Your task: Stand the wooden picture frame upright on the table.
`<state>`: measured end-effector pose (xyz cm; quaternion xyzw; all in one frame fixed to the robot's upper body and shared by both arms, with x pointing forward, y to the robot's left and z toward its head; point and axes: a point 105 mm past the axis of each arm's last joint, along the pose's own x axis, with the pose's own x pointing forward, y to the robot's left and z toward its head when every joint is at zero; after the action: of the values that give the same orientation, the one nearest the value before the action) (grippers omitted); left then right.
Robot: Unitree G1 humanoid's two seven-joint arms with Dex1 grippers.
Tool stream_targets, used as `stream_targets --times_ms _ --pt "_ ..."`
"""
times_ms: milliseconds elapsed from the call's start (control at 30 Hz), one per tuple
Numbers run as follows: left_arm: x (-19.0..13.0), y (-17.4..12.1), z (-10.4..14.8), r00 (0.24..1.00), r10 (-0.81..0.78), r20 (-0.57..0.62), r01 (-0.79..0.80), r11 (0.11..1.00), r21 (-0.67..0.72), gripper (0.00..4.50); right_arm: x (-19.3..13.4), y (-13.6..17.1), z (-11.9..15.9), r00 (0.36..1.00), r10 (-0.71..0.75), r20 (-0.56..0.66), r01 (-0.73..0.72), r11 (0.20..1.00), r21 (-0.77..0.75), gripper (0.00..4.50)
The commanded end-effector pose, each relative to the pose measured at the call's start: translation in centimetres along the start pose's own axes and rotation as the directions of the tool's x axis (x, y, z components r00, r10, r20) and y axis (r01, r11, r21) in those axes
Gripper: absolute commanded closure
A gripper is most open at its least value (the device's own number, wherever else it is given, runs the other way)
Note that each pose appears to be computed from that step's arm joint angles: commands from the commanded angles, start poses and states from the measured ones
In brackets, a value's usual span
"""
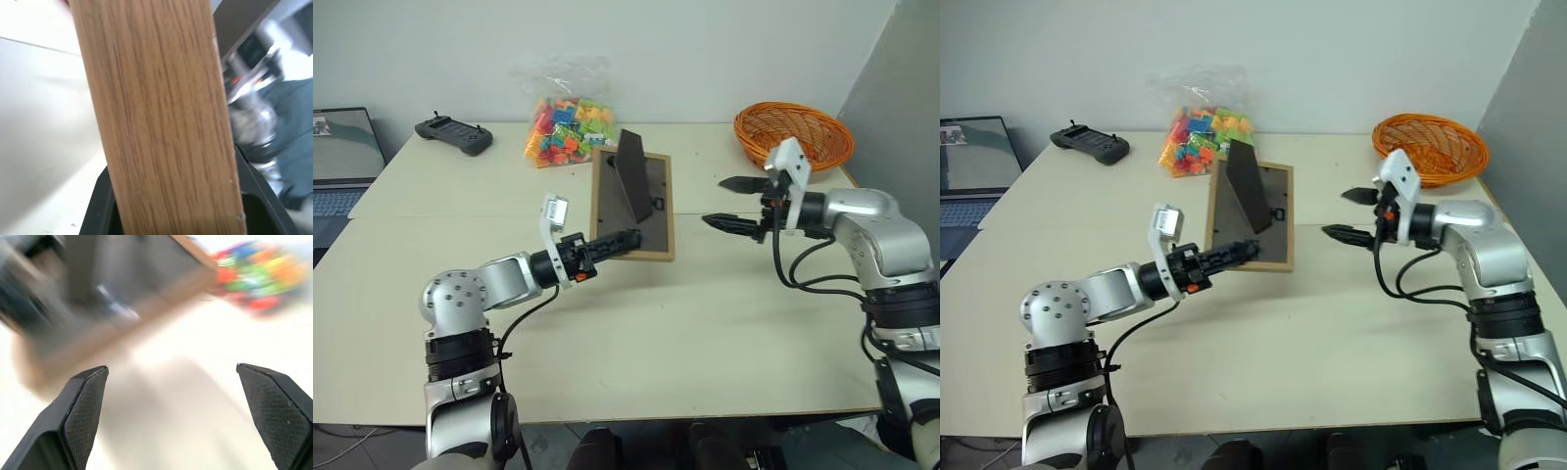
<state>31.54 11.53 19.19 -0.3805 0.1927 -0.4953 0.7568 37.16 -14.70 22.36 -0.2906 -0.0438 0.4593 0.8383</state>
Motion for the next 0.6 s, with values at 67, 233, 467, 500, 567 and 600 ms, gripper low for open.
stream_targets --times_ms 67,233,467,500,567,600 --pt "0.1 -2.0 -0.2 0.991 -0.133 0.004 0.132 0.98 -0.147 3.15 1.2 0.1 -0.5 0.991 -0.109 0.08 0.135 0.749 -0.648 0.05" --pt "0.9 -3.1 -0.7 0.985 -0.159 0.07 0.172 0.953 -0.251 3.15 3.7 2.0 1.7 0.948 -0.059 0.314 0.301 0.493 -0.816 0.05" --pt "1.5 -3.4 -2.8 0.987 -0.14 0.075 0.154 0.957 -0.245 3.15 6.3 4.2 4.1 0.878 0.054 0.475 0.425 0.366 -0.828 0.05" --pt "1.4 -3.4 -3.0 0.987 -0.138 0.077 0.153 0.957 -0.246 3.15 6.6 4.5 4.1 0.873 0.064 0.483 0.431 0.36 -0.827 0.05" --pt "1.4 -3.5 -3.3 0.988 -0.138 0.074 0.152 0.958 -0.243 3.15 7.0 4.7 4.2 0.867 0.079 0.493 0.441 0.342 -0.83 0.05" --pt "1.4 -3.6 -3.5 0.987 -0.14 0.074 0.154 0.958 -0.243 3.15 7.1 4.8 4.2 0.865 0.088 0.493 0.441 0.332 -0.834 0.05"
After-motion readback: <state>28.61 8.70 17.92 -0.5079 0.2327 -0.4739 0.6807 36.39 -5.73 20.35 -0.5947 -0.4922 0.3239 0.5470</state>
